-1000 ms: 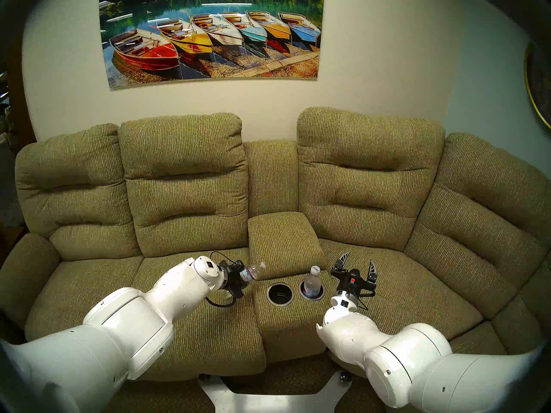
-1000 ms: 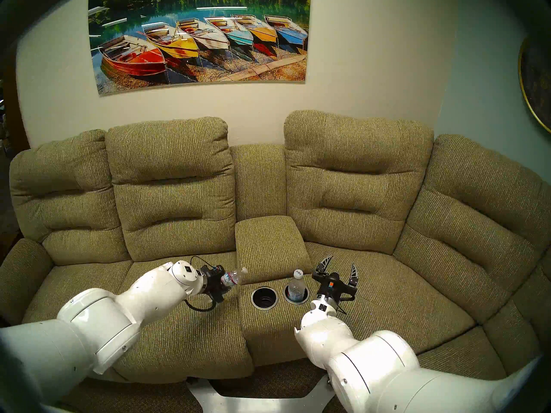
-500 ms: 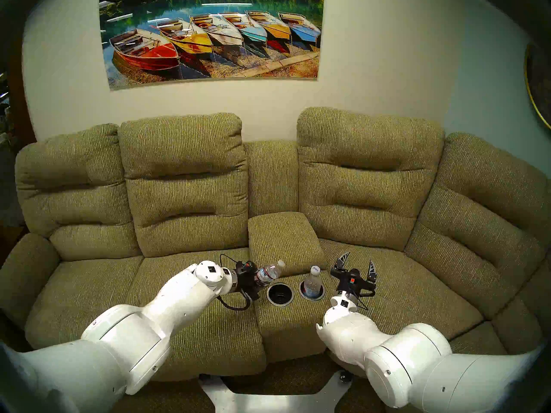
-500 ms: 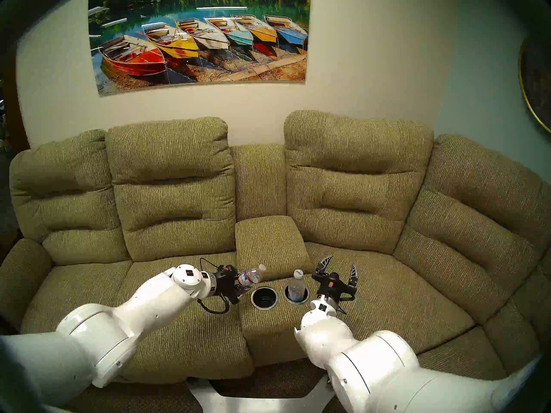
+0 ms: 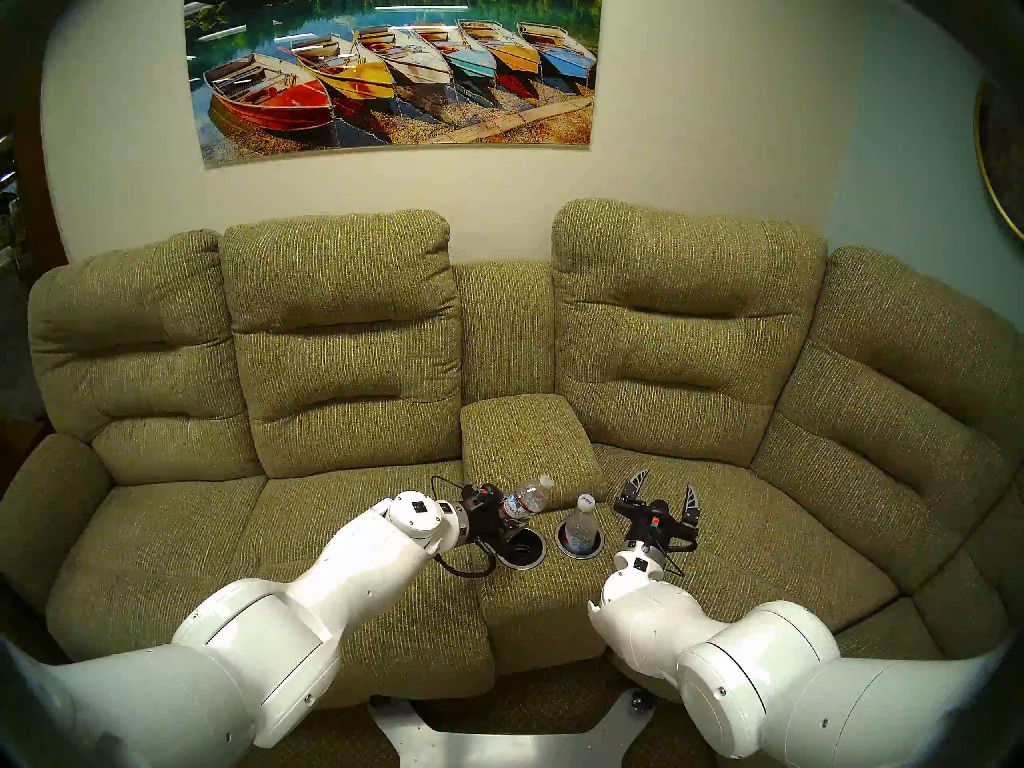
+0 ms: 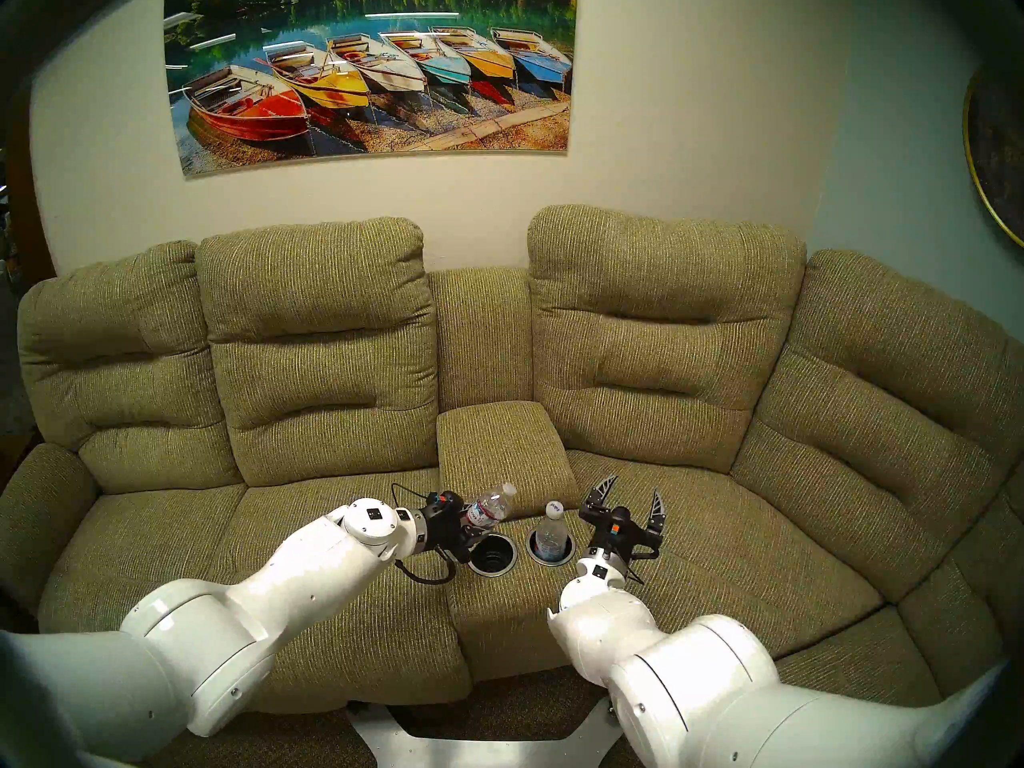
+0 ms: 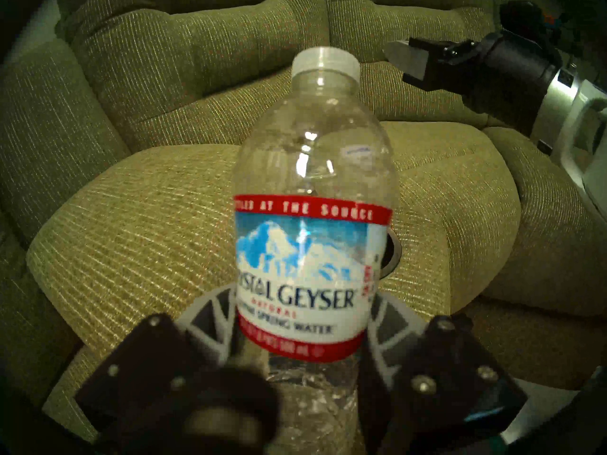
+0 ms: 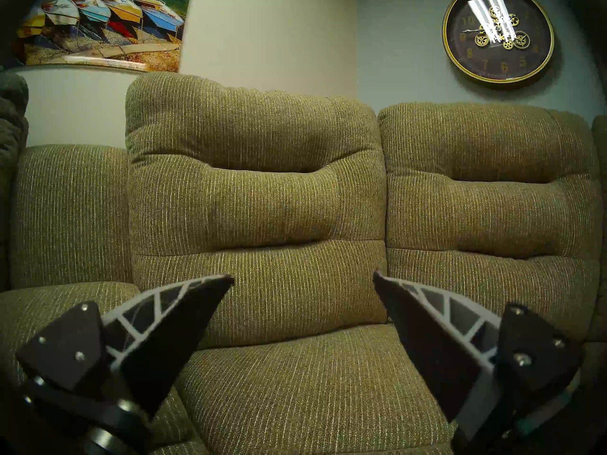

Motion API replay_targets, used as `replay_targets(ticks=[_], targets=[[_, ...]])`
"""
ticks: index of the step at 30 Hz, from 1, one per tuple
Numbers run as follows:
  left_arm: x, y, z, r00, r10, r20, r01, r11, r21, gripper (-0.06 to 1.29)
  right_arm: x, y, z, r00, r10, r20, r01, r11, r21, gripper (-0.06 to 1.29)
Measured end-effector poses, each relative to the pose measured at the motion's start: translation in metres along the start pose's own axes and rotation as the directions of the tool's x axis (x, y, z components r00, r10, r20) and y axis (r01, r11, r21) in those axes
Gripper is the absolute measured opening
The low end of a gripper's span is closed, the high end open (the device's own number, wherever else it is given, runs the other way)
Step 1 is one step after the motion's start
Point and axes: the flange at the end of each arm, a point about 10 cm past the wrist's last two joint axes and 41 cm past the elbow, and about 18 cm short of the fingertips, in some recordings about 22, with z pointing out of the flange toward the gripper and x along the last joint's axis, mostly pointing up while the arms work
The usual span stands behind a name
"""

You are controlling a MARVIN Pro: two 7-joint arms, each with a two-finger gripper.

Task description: Put bottles into cup holders

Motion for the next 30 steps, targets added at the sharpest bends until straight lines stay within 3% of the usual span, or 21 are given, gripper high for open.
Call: replay_targets(ticks=[15,24,30], targets=[[-0.009,0.021,0.027,0.990,-0.056,0.133,0.050,0.997,0.053,0.53,-0.001,0.000,0.000,1.000,0.006,0.006,-0.006,1.000,0.001,1.20],[-0.005,0.024,0.035,0.986,-0.072,0.149,0.058,0.994,0.096,0.53,-0.001,0.000,0.000,1.000,0.009,0.008,-0.009,1.000,0.002,1.20],[-0.003,0.026,0.038,0.990,-0.082,0.111,0.067,0.989,0.132,0.57,-0.001,0.000,0.001,1.000,0.010,0.010,-0.010,1.000,0.003,1.20]])
